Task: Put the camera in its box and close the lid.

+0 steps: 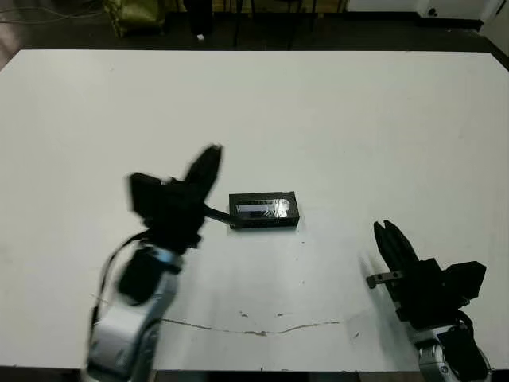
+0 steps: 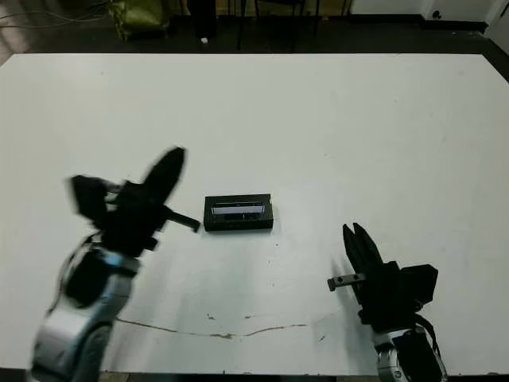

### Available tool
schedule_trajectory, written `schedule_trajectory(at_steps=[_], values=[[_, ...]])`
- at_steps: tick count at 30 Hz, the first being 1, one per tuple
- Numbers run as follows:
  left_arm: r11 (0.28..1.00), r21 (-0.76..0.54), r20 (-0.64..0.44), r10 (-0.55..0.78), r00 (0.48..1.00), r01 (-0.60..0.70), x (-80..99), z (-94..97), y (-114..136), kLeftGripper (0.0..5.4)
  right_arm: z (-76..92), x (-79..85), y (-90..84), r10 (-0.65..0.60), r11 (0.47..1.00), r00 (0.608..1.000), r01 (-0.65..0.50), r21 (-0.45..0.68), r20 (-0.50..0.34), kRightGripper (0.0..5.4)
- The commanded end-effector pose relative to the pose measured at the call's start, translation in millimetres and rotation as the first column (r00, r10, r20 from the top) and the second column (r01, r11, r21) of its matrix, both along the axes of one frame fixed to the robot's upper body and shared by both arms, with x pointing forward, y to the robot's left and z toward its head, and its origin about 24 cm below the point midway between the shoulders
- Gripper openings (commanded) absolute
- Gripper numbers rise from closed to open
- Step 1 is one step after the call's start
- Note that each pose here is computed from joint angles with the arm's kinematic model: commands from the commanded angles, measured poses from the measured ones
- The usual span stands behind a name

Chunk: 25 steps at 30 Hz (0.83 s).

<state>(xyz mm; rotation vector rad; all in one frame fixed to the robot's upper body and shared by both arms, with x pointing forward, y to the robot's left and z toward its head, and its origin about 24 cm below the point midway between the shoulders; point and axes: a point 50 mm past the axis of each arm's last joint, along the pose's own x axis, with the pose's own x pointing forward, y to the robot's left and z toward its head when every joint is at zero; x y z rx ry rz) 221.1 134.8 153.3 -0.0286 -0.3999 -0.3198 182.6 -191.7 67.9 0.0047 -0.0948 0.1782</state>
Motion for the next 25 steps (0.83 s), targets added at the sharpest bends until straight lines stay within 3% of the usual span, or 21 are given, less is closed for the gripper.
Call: schedule_trajectory(at_steps=[1,5,11,17,25], values=[[0.997,0.029,0.033,0.068,0.997,-0.069,-5.4,-3.4,22.9,0.02,-1.6,2.2,-4.1,-0.004,1.0,1.0,0.004,-0.001,0.001,0.0],[0.987,0.027,0.039,0.159,0.987,-0.16,-9.2,-11.4,41.8,0.02,3.9,7.1,-3.4,-0.016,1.0,0.999,0.016,-0.021,0.03,0.0],[0.952,0.061,-0.005,0.302,0.953,-0.301,-18.4,-39.3,58.8,0.02,15.7,13.2,-1.8,-0.082,0.996,0.994,0.084,-0.03,0.075,0.0],[0.919,0.069,-0.1,0.393,0.914,-0.388,-26.1,-67.3,58.9,0.02,15.3,15.3,1.2,-0.114,0.993,0.991,0.117,-0.034,0.062,0.0],[0.914,0.055,-0.141,0.405,0.903,-0.402,-29.0,-72.9,52.9,0.02,11.4,11.6,4.2,-0.115,0.992,0.993,0.116,-0.052,0.015,0.0]])
